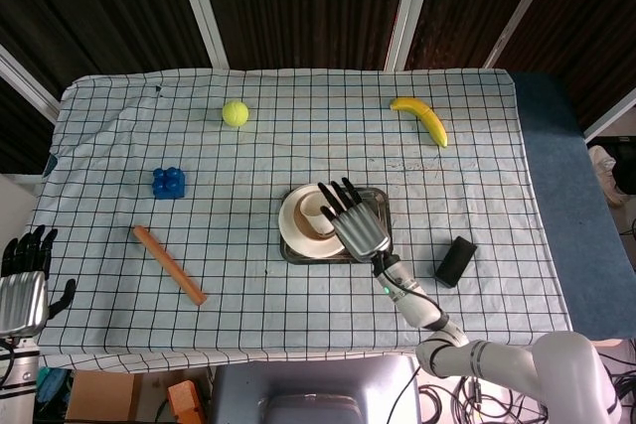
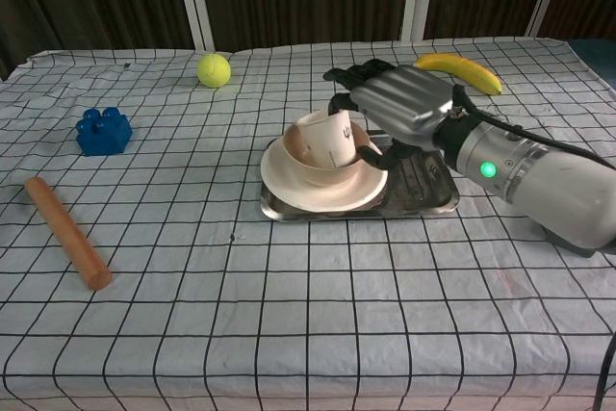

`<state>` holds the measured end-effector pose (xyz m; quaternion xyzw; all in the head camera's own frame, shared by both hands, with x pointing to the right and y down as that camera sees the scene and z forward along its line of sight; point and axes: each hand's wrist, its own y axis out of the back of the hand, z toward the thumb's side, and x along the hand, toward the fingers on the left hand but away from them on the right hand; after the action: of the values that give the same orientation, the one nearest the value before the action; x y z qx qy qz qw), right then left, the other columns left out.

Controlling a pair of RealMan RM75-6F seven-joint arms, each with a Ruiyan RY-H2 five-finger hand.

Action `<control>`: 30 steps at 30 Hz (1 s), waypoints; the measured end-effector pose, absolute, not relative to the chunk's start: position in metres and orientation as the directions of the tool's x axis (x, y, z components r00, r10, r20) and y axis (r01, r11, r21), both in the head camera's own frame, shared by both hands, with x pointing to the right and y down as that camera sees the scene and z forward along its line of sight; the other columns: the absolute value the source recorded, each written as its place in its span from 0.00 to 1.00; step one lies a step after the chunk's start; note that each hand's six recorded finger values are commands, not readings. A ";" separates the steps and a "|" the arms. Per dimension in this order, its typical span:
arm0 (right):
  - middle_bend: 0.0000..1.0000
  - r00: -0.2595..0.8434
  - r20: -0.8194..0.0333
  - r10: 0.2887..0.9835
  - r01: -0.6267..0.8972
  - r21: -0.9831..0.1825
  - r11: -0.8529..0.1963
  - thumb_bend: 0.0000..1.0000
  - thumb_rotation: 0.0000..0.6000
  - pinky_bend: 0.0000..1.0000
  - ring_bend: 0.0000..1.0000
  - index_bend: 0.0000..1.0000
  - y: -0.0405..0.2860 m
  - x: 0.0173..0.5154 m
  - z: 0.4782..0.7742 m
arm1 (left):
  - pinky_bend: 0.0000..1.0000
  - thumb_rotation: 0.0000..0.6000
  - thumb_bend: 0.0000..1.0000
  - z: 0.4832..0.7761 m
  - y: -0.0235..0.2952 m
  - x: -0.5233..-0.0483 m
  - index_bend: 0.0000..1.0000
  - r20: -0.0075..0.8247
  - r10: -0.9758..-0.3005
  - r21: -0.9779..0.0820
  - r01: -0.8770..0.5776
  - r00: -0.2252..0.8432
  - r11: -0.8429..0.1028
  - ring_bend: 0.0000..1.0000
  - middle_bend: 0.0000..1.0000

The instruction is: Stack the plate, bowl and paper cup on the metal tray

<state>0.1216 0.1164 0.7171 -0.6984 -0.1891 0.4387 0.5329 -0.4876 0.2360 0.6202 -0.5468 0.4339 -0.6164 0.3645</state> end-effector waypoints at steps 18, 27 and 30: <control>0.00 0.550 -0.423 0.720 -0.267 -0.906 -0.328 0.39 1.00 0.00 0.00 0.21 0.133 0.154 0.697 | 0.00 1.00 0.35 0.623 0.233 -0.482 0.00 0.364 -0.923 -0.931 -0.025 -0.125 -0.364 0.00 0.00; 0.00 0.549 -0.387 0.741 -0.198 -0.921 -0.335 0.33 1.00 0.00 0.00 0.08 0.135 0.163 0.677 | 0.00 1.00 0.36 0.613 0.239 -0.487 0.00 0.347 -0.928 -0.937 -0.025 -0.137 -0.348 0.00 0.00; 0.00 0.528 -0.367 0.766 -0.162 -0.929 -0.333 0.31 1.00 0.00 0.00 0.02 0.141 0.185 0.656 | 0.00 1.00 0.36 0.605 0.246 -0.488 0.00 0.345 -0.928 -0.938 -0.026 -0.141 -0.345 0.00 0.00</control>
<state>0.1847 0.1405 0.6557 -0.6917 -0.2183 0.4339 0.5344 -0.4882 0.2461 0.6048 -0.5432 0.4392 -0.6144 0.3668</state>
